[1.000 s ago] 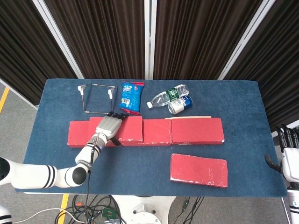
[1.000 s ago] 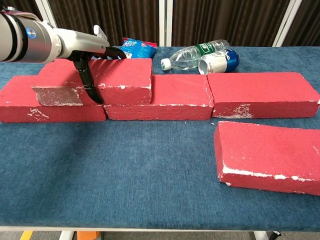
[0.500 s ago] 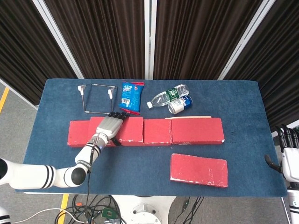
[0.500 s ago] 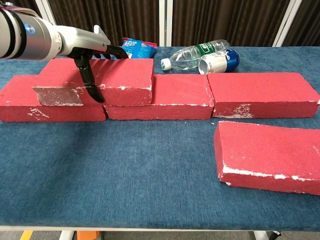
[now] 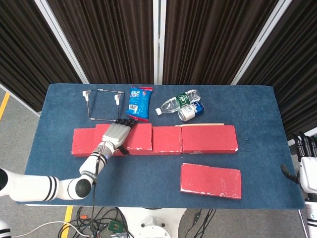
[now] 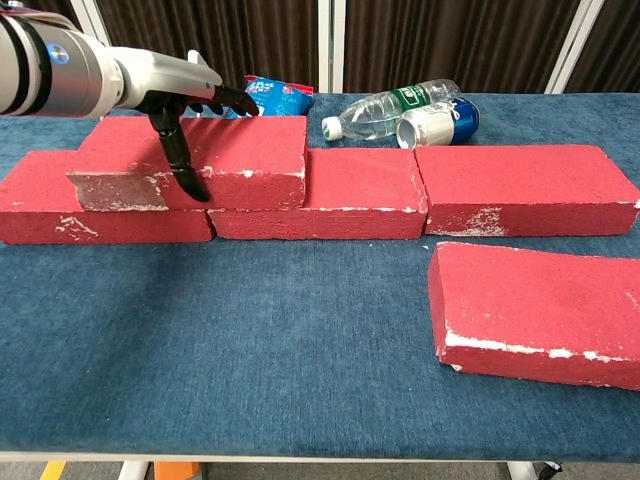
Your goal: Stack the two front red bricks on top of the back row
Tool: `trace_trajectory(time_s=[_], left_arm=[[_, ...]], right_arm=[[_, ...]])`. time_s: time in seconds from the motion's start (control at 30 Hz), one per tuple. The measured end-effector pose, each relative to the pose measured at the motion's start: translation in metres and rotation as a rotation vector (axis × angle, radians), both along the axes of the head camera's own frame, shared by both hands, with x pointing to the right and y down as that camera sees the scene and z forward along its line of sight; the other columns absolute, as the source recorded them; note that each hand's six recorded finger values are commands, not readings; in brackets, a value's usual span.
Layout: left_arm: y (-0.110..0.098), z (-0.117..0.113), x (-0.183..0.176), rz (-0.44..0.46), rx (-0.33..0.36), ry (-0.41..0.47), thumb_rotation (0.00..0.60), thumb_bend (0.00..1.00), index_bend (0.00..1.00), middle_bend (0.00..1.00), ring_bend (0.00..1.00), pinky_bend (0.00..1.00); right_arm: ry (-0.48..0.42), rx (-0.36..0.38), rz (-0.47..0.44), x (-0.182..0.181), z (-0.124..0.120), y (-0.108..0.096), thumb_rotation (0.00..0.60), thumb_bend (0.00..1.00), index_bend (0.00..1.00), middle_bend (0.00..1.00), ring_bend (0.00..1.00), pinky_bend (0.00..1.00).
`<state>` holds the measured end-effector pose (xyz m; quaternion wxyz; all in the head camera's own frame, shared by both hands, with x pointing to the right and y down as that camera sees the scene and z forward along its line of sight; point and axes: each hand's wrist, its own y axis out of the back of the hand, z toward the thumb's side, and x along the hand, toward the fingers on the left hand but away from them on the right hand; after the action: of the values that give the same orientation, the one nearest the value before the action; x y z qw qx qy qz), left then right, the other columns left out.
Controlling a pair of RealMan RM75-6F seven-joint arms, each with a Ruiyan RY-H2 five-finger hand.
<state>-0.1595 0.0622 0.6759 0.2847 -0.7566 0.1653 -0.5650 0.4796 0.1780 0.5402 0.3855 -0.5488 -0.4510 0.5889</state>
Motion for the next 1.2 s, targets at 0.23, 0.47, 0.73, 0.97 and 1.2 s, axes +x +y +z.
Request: trace_trajectory(time_s=[0.23,0.47,0.73,0.97,1.2], left_arm=[[-0.001,-0.005,0.002,0.001,0.011,0.010,0.600,0.00,0.04,0.00,0.00,0.00],[0.002,-0.011,0.004,0.002,0.003,0.016,0.600,0.00,0.04,0.00,0.00,0.00],[0.005,-0.039,-0.003,0.003,0.038,0.024,0.600,0.00,0.04,0.00,0.00,0.00],[0.003,-0.080,-0.043,-0.019,0.188,-0.016,0.600,0.00,0.04,0.00,0.00,0.00],[0.017,-0.107,-0.102,-0.043,0.324,-0.063,0.600,0.00,0.04,0.00,0.00,0.00]], right_arm=[[0.000,0.002,0.002,0.001,-0.001,0.000,0.600,0.20,0.00,0.00,0.00,0.00],[-0.001,0.001,-0.001,0.000,-0.003,-0.001,0.600,0.20,0.00,0.00,0.00,0.00],[-0.006,-0.003,-0.021,-0.007,-0.005,-0.002,0.600,0.20,0.00,0.00,0.00,0.00],[-0.042,-0.006,-0.092,-0.036,-0.019,-0.002,0.600,0.16,0.00,0.00,0.00,0.00],[-0.138,-0.129,-0.176,-0.074,-0.009,0.011,0.600,0.00,0.00,0.00,0.00,0.00]])
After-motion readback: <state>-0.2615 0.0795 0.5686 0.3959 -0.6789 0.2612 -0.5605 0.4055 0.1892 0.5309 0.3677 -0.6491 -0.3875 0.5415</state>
